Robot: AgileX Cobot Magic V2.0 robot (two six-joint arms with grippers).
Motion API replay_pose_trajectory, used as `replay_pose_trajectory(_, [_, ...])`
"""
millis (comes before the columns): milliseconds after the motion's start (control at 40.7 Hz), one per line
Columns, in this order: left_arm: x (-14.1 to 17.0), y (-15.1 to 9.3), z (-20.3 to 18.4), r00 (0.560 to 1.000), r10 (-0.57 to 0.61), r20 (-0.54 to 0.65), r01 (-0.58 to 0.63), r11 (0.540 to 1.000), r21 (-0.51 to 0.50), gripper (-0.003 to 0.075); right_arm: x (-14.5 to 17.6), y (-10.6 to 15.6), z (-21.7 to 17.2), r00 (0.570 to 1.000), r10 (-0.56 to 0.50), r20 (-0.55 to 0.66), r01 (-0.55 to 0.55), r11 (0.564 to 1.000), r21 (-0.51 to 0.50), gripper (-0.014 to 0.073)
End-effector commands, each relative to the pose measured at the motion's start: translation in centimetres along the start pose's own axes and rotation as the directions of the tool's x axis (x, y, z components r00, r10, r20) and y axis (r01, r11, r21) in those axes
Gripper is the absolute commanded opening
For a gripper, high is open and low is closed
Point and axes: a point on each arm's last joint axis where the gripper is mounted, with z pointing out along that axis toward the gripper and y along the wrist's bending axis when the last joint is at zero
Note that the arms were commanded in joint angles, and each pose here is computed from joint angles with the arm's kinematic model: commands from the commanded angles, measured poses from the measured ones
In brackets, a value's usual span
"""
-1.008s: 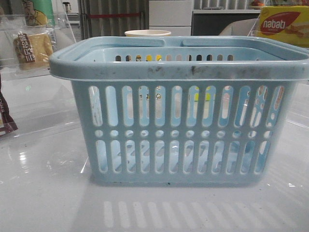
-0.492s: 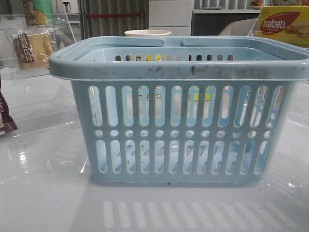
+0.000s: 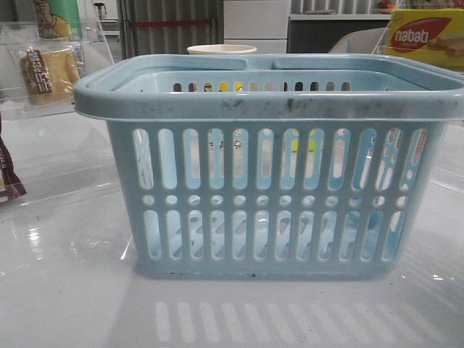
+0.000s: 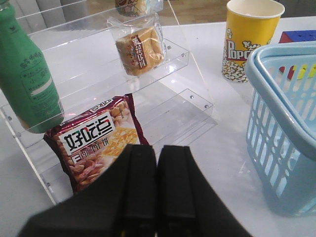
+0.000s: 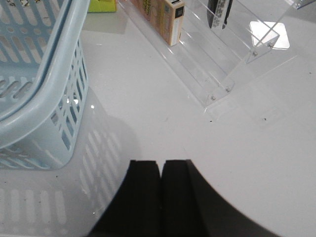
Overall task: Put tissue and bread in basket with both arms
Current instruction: 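Move the right gripper over the small tissue packs on the acrylic shelf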
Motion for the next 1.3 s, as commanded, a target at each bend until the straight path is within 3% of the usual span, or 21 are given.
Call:
replay_pose_trajectory(0, [-1.7,0.1,-0.3,0.994,-0.011,0.105,0.011,1.000,-0.005,0.0172,-1.5,0.0,-0.5,0.995,0.000,0.099,0.000,1.000,0.003,0.0221])
replay_pose_trajectory(172, [-1.7,0.1,-0.3,0.994,-0.011,0.106,0.012,1.000,-0.005,0.0469,-1.5,0.0,-0.5,0.995,0.000,0.099,0.000,1.000,0.003,0.0561])
replay_pose_trajectory(221, [-1.7,0.1,-0.3,0.994,-0.011,0.106,0.012,1.000,-0.005,0.0502,-1.5,0.0,-0.5,0.995,0.000,0.099,0.000,1.000,0.003,0.0580])
replay_pose_trajectory(689, [-1.7,0.1,-0.3,0.994,-0.011,0.106,0.012,1.000,-0.005,0.0418,-2.6,-0.2,0.0,0.993,0.021,0.119,-0.023,1.000,0.020,0.0571])
replay_pose_trajectory(984, [-1.7,0.1,-0.3,0.994,-0.011,0.106,0.012,1.000,-0.005,0.0337,-7.5,-0.6,2.7,0.997,0.027,0.069,-0.030,0.999,0.045,0.0571])
replay_pose_trajectory(1279, [-1.7,0.1,-0.3,0.994,-0.011,0.106,0.012,1.000,-0.005,0.0267,-12.4,-2.3,7.7,0.987,0.159,0.016,-0.160,0.983,0.089,0.0571])
